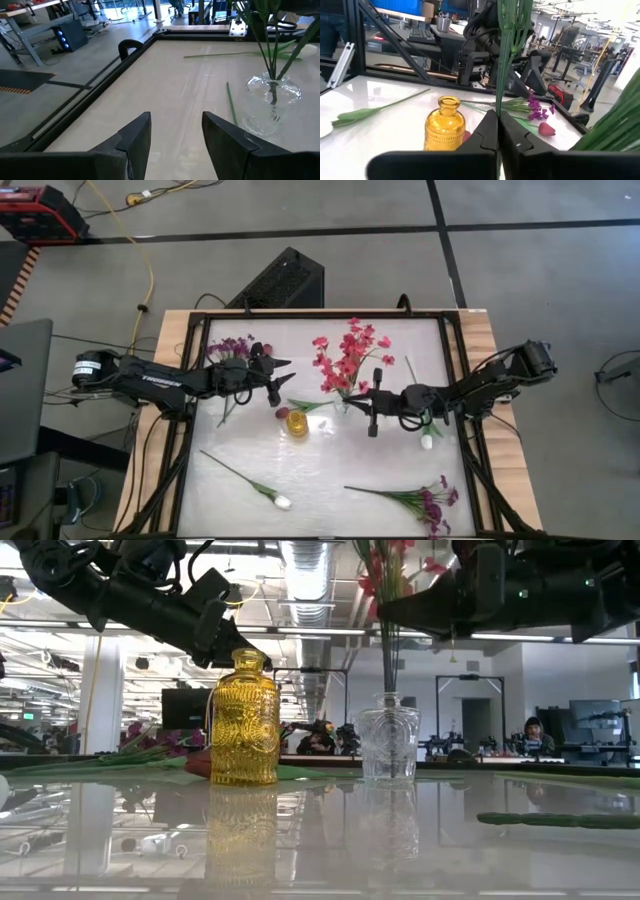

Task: Sort flowers into vase by color
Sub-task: Put the red flowers into the transparent vase, then put the top white tulip into the transparent vase

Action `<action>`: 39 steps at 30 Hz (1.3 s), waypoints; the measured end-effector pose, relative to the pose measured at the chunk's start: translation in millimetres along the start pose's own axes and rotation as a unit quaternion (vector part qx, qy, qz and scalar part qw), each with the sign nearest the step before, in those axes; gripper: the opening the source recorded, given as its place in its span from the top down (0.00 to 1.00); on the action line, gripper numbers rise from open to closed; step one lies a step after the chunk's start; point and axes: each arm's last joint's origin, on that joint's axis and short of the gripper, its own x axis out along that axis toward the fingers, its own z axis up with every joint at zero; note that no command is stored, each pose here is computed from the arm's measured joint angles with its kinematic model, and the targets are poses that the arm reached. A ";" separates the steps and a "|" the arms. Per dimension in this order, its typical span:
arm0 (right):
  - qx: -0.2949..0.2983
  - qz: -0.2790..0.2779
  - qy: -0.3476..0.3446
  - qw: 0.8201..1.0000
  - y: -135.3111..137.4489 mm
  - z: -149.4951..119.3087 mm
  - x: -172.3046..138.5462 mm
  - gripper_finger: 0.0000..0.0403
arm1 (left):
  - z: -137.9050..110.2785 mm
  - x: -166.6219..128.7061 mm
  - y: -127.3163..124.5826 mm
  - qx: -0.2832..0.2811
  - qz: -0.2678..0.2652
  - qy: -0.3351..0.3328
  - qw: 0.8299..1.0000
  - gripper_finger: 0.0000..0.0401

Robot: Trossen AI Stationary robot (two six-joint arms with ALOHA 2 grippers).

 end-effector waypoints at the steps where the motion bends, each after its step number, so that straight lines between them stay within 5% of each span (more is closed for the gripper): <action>1: 0.005 0.001 0.003 1.000 0.1 -0.6 0.0 0.89 | 0.0 0.0 0.0 0.000 0.000 0.000 1.000 0.58; 13: 0.077 0.002 0.041 0.996 -5.1 -8.7 1.4 0.74 | 0.0 0.0 -0.1 -0.003 -0.001 0.000 1.000 0.58; 20: 0.086 0.038 0.182 0.979 -7.6 2.6 10.4 0.64 | -0.1 0.0 -0.1 -0.004 -0.001 0.000 1.000 0.58; 31: 0.015 0.049 0.395 0.917 -22.6 50.3 -6.9 0.46 | -0.6 0.0 -0.2 -0.003 -0.002 0.003 1.000 0.58; 39: -0.094 0.093 0.543 0.829 -36.4 50.4 -43.7 0.45 | -1.7 0.0 -0.2 -0.001 -0.003 0.009 1.000 0.58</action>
